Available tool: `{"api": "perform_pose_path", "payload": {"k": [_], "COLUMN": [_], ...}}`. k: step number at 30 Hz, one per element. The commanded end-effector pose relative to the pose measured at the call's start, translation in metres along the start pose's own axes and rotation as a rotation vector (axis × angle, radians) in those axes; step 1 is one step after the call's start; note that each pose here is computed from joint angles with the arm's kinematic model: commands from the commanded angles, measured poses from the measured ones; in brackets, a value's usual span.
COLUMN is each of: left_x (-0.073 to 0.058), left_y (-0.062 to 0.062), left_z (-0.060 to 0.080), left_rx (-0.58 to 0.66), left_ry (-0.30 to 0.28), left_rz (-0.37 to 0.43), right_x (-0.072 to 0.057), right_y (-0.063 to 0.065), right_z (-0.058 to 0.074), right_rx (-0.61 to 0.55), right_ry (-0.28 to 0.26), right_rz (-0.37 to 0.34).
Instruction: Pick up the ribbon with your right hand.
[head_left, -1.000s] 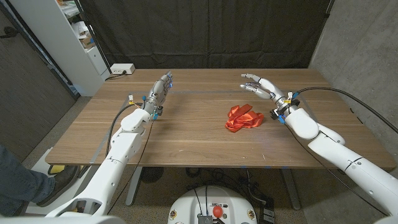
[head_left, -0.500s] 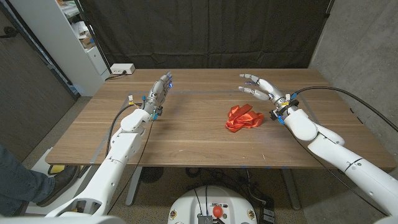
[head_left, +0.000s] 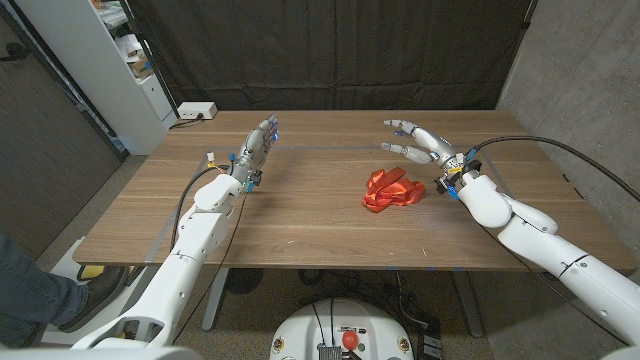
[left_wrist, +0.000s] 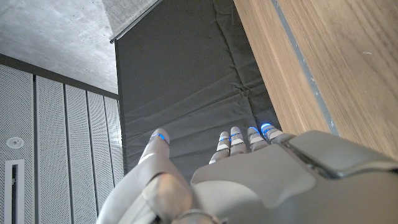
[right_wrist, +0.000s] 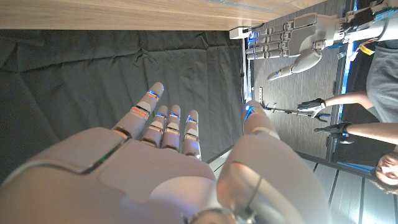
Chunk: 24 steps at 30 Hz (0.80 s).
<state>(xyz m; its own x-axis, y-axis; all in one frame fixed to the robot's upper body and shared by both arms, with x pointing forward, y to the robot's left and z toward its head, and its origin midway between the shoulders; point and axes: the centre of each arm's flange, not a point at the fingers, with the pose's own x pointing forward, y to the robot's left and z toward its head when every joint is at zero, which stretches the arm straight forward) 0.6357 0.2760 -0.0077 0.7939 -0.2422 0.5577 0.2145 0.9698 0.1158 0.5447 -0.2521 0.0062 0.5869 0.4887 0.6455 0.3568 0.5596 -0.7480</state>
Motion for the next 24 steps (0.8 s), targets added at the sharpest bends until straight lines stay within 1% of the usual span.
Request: {"api": "perform_pose_path", "payload": {"k": [1, 8, 18, 24], "left_x": [0.001, 0.002, 0.003, 0.002], "left_y": [0.003, 0.005, 0.005, 0.004], "left_z": [0.002, 0.003, 0.005, 0.005], "left_rx": [0.004, 0.000, 0.001, 0.001], "left_ry": [-0.001, -0.002, -0.009, -0.010], "left_rz": [-0.005, -0.006, -0.012, -0.015], "right_x": [0.002, 0.003, 0.000, 0.000], "right_y": [0.000, 0.001, 0.002, 0.004], "right_z": [0.005, 0.006, 0.012, 0.015], "right_rx": [-0.094, -0.105, -0.167, -0.222], "right_ry": [-0.003, -0.007, -0.011, -0.008], "right_rz": [0.029, 0.037, 0.053, 0.079]}}
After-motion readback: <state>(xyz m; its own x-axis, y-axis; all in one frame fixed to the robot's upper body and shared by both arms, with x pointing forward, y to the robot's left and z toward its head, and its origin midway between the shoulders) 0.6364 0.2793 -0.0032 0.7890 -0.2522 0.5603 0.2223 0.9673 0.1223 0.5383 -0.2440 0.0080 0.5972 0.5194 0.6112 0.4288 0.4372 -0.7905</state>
